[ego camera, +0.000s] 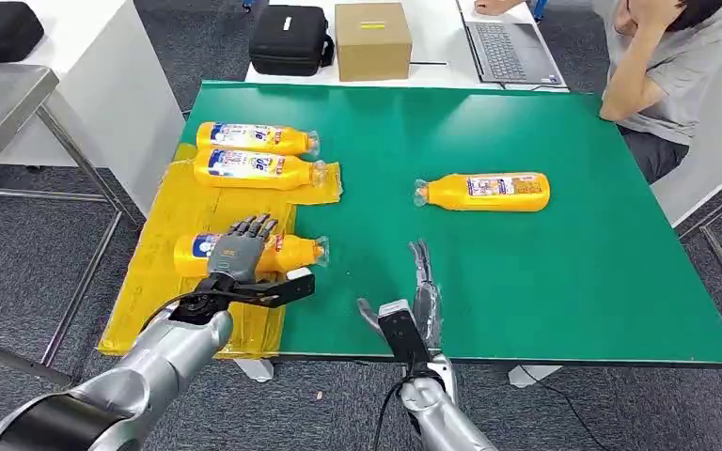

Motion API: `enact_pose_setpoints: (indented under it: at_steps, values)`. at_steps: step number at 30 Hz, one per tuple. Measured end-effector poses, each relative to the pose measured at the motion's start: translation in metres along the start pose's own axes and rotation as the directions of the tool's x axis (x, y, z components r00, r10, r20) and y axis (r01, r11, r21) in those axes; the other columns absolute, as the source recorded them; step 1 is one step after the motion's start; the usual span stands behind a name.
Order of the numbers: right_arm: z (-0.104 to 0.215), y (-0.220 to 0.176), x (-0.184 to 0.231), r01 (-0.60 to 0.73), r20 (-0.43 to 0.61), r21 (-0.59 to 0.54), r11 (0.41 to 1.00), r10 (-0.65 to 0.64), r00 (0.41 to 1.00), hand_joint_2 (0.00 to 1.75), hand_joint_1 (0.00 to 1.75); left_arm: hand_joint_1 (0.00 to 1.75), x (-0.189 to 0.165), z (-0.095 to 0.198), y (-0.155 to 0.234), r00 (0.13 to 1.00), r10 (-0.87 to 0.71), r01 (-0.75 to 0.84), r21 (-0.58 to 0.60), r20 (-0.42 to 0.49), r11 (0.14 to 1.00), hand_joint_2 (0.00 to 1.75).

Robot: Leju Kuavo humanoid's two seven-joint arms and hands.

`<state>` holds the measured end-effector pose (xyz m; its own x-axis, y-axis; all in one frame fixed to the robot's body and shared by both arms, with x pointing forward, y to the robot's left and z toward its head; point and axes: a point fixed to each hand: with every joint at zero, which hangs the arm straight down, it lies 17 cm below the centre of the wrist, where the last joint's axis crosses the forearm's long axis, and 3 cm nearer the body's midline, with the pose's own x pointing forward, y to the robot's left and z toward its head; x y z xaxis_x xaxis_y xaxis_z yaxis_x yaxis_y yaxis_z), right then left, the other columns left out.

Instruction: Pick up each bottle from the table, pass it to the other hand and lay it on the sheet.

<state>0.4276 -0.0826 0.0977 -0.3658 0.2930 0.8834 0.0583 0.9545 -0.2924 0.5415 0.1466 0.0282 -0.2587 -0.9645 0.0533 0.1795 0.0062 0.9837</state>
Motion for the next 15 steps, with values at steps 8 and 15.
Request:
enact_pose_setpoints:
  at_steps: [8,15]
  values:
    - [0.0,-0.001,-0.001,-0.006,0.001,-0.003,1.0,0.006,1.0,1.75,0.0,0.0,0.004,0.001,-0.002,1.0,0.003,-0.002,-0.006,0.008,1.0,1.75]
    - [0.0,-0.002,-0.002,-0.012,0.0,-0.002,1.0,0.012,1.0,1.75,0.0,0.0,0.014,-0.001,0.005,0.999,-0.014,0.013,0.027,0.042,1.0,1.75]
